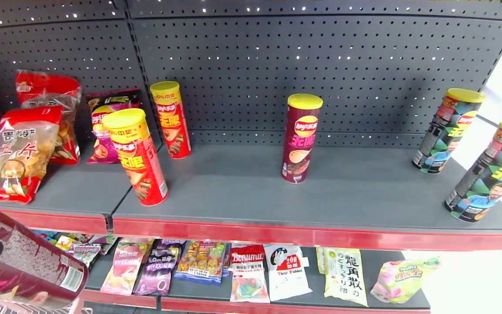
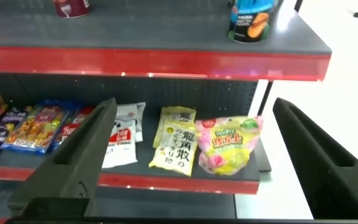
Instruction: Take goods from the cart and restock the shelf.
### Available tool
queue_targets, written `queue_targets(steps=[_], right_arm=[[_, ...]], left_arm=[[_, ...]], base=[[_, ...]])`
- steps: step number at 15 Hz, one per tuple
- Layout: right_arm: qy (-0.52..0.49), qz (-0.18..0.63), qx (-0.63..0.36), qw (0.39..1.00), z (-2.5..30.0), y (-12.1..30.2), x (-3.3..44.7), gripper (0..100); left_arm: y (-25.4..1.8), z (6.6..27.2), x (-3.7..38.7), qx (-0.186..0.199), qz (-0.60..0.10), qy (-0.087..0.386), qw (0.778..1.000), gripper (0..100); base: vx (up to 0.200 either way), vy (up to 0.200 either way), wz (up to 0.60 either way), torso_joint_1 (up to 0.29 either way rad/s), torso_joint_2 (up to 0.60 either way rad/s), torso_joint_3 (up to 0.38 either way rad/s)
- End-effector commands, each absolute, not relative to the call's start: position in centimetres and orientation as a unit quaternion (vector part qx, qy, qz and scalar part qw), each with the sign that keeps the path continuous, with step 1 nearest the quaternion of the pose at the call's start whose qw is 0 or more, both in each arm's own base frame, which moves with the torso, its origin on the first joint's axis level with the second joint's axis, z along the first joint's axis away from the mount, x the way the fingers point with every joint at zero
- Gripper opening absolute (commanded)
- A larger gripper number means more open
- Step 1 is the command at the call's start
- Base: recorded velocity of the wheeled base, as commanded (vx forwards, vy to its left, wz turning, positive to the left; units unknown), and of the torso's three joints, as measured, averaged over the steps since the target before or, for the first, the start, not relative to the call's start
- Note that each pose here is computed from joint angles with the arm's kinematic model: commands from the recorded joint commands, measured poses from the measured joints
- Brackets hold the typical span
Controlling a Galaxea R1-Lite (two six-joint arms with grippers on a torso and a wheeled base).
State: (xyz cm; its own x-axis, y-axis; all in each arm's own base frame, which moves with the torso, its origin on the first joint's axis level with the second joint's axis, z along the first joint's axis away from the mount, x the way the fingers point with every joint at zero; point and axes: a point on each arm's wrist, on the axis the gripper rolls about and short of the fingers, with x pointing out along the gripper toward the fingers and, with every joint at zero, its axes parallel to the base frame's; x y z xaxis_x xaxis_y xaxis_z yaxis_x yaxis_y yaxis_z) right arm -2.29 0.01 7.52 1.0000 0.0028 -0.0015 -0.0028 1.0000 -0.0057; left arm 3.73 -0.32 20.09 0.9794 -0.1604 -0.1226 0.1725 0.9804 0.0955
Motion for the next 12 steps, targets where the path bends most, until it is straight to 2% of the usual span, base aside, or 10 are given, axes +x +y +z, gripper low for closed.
queue_targets(steps=[1, 4, 7, 9, 10, 12], right_arm=[[0.001, 0.002, -0.003, 1.0, 7.6, 0.0, -2.3, 100], [0.001, 0.003, -0.005, 1.0, 7.6, 0.0, -2.3, 100], [0.001, 0.034, -0.012, 0.999, 7.5, 0.1, -2.3, 100], [-0.001, 0.044, -0.015, 0.999, 7.6, 0.2, -2.3, 100], [-0.003, 0.06, -0.038, 0.997, 7.6, 0.3, -2.3, 100], [-0.003, 0.062, -0.039, 0.997, 7.6, 0.3, -2.3, 100]], left_arm=[[-0.3, 19.5, 3.3, 0.061, -0.086, 0.055, 0.993, 0], [-0.4, 19.5, 1.6, 0.066, -0.096, 0.026, 0.993, 0], [-0.5, 18.9, -0.6, 0.065, -0.108, 0.024, 0.992, 0], [-0.6, 19.2, -1.2, 0.057, -0.141, 0.02, 0.988, 0], [-0.7, 19.0, -1.7, 0.041, -0.183, 0.024, 0.982, 0], [-0.7, 18.5, -1.5, 0.04, -0.184, 0.034, 0.982, 0]], base=[[0.2, 0.0, 0.0, 0.012, 0.0, -0.002], [0.0, 0.0, 0.0, 0.0, 0.0, 0.0], [0.0, 0.0, 0.0, 0.0, 0.0, 0.0], [0.0, 0.0, 0.0, 0.0, 0.0, 0.0], [0.0, 0.0, 0.0, 0.0, 0.0, 0.0], [0.0, 0.0, 0.0, 0.0, 0.0, 0.0]])
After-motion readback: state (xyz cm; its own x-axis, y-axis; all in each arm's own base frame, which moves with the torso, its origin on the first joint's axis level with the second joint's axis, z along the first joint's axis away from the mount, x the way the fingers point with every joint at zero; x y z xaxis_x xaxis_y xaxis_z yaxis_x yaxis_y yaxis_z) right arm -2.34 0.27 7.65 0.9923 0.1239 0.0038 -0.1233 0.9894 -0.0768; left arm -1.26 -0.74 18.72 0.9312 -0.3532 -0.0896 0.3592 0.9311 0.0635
